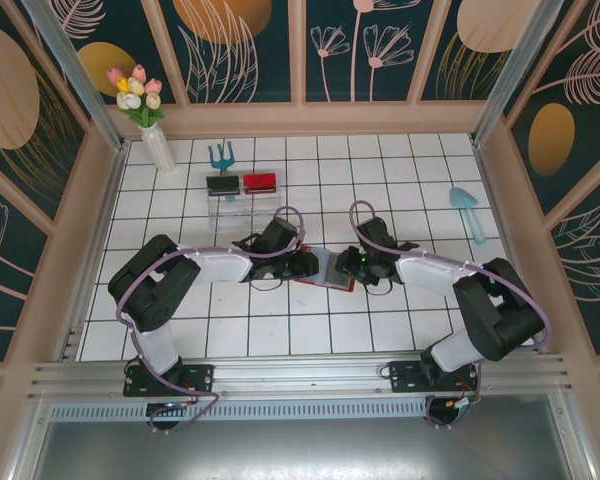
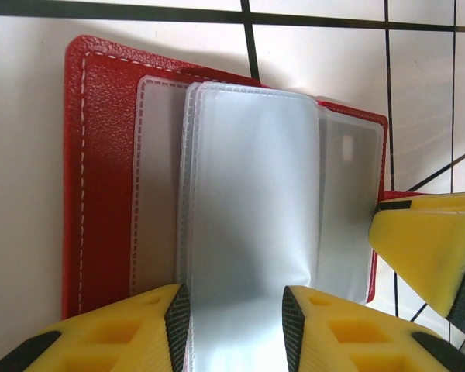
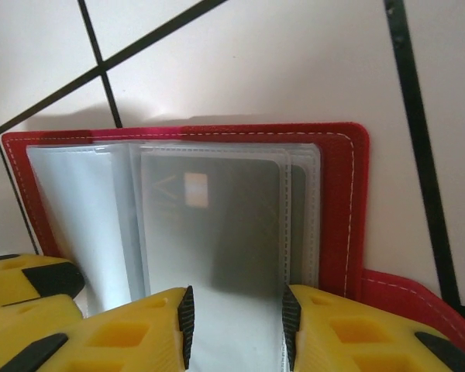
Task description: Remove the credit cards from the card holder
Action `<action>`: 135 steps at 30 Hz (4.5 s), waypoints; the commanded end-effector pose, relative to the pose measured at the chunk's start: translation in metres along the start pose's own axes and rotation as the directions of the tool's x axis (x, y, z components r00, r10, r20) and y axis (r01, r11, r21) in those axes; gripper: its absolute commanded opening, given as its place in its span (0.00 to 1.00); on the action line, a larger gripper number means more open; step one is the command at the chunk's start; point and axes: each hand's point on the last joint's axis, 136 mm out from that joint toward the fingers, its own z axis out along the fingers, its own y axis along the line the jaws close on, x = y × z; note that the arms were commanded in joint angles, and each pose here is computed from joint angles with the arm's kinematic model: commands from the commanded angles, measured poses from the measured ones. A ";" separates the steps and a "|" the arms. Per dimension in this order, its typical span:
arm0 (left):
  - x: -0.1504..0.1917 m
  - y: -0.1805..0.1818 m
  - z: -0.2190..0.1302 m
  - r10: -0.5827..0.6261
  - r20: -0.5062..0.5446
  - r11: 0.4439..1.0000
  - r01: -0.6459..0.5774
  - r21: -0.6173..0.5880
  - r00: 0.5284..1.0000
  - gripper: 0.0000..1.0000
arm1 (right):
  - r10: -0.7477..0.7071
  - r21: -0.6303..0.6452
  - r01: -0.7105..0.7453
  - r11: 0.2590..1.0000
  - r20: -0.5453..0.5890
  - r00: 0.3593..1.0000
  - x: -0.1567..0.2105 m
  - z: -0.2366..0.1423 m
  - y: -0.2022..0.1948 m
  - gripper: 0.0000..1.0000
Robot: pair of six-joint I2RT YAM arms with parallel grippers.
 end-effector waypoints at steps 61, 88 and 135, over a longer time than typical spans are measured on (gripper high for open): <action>0.011 0.005 0.009 -0.003 -0.037 1.000 0.003 -0.007 0.999 0.40 | -0.079 -0.095 0.085 0.992 0.068 0.995 -0.016 -0.022 0.051 0.46; -0.008 -0.015 -0.004 0.015 0.015 0.999 -0.015 0.044 1.000 0.36 | -0.054 -0.139 0.067 0.988 0.099 0.994 -0.024 -0.030 0.060 0.48; -0.004 -0.006 0.002 0.004 -0.004 1.000 -0.004 0.014 1.000 0.37 | -0.136 0.198 0.109 0.974 0.124 0.983 -0.030 -0.031 0.020 0.37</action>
